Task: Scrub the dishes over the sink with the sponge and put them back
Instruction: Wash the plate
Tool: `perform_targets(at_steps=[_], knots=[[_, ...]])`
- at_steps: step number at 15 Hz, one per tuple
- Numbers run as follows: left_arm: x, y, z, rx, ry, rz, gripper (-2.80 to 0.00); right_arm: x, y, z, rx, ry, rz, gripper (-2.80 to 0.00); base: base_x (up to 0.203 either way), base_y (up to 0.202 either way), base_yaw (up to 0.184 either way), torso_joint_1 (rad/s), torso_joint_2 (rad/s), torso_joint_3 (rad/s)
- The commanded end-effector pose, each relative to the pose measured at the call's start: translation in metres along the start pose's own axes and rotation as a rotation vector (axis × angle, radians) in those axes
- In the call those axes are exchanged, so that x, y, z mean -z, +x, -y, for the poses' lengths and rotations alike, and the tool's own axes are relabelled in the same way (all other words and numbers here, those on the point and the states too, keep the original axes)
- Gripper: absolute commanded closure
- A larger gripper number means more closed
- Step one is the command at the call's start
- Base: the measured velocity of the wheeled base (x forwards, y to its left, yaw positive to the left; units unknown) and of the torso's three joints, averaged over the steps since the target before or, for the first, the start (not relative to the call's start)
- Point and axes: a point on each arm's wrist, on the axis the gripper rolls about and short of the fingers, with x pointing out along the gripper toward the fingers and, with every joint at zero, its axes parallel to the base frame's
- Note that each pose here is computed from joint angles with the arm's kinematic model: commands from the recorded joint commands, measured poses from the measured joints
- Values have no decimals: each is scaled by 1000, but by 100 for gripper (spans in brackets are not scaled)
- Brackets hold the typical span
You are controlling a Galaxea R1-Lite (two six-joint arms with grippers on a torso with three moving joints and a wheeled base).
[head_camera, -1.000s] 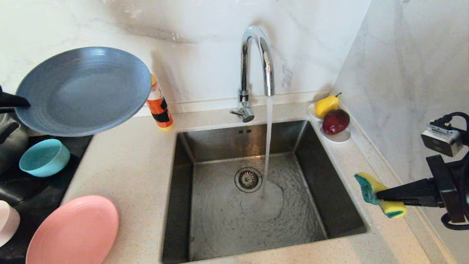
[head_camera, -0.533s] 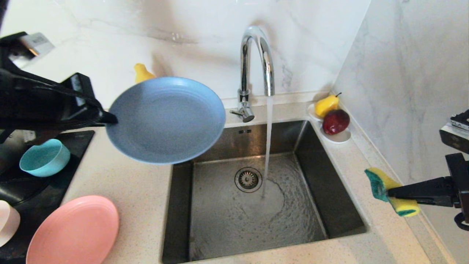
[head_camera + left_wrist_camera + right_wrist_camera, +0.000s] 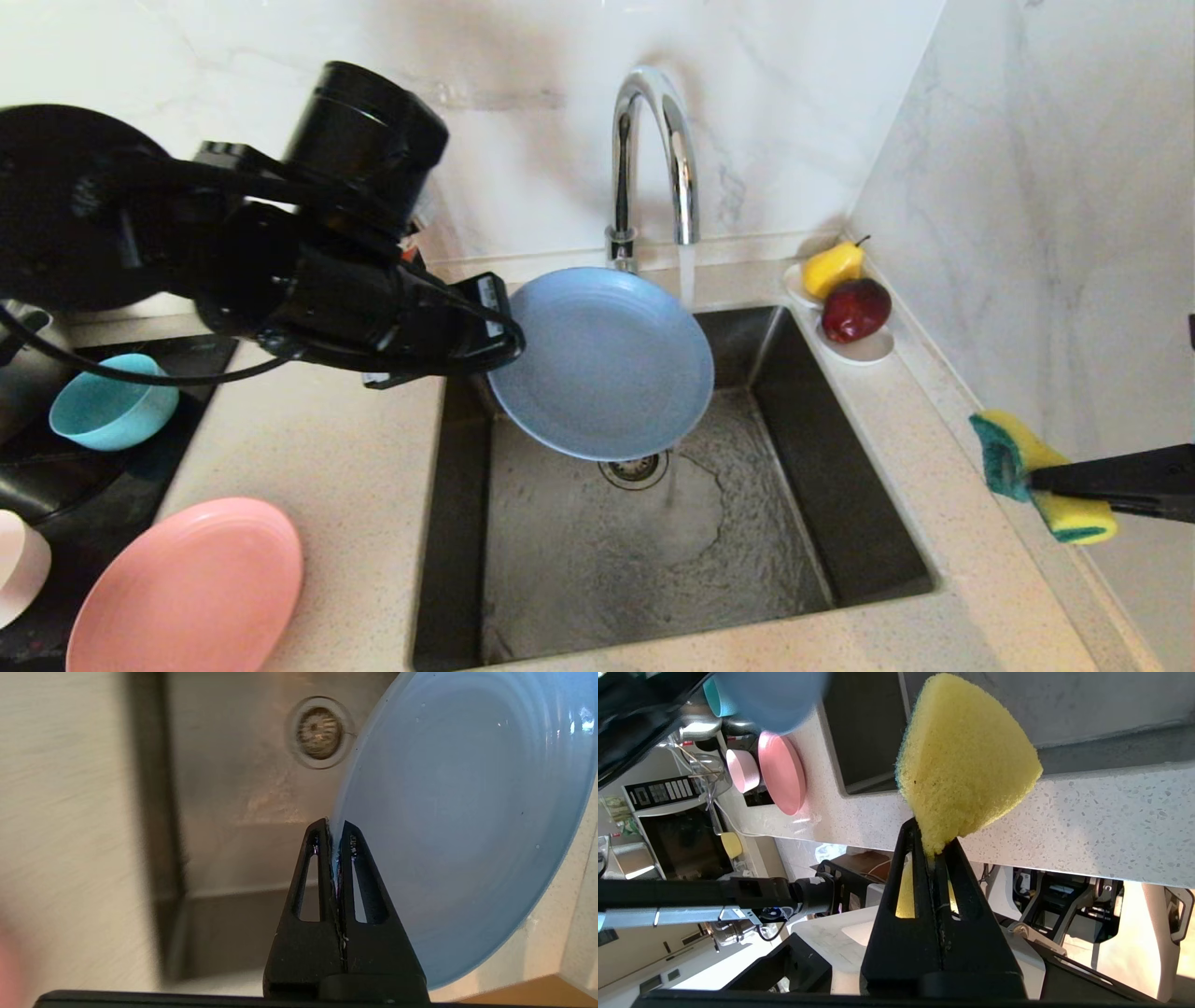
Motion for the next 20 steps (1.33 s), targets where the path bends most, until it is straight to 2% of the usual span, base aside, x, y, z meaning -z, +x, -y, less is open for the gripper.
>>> perform_targets(at_steps=[1, 7, 11, 13, 14, 16, 20], knots=[[16, 48, 18, -3, 27, -39, 0, 3, -3, -1, -7, -3, 6, 0, 0, 0, 0, 0, 0, 0], [36, 109, 41, 56, 21, -18, 0, 3, -3, -2, -8, -8, 6, 0, 0, 0, 0, 0, 0, 0], [56, 130, 64, 89, 0, -37, 0, 3, -4, -2, -8, -8, 8, 0, 0, 0, 0, 0, 0, 0], [59, 132, 65, 77, -10, -49, 0, 4, -4, -2, -7, -7, 7, 0, 0, 0, 0, 0, 0, 0], [59, 130, 63, 62, -8, -46, 0, 4, -5, -2, -8, -10, 8, 0, 0, 0, 0, 0, 0, 0], [55, 124, 54, -37, 3, -27, 0, 4, -4, -2, -8, -9, 6, 0, 0, 0, 0, 0, 0, 0], [26, 97, 18, -239, 25, 88, 0, 1, 3, 2, 1, 6, -14, 0, 0, 0, 0, 0, 0, 0]])
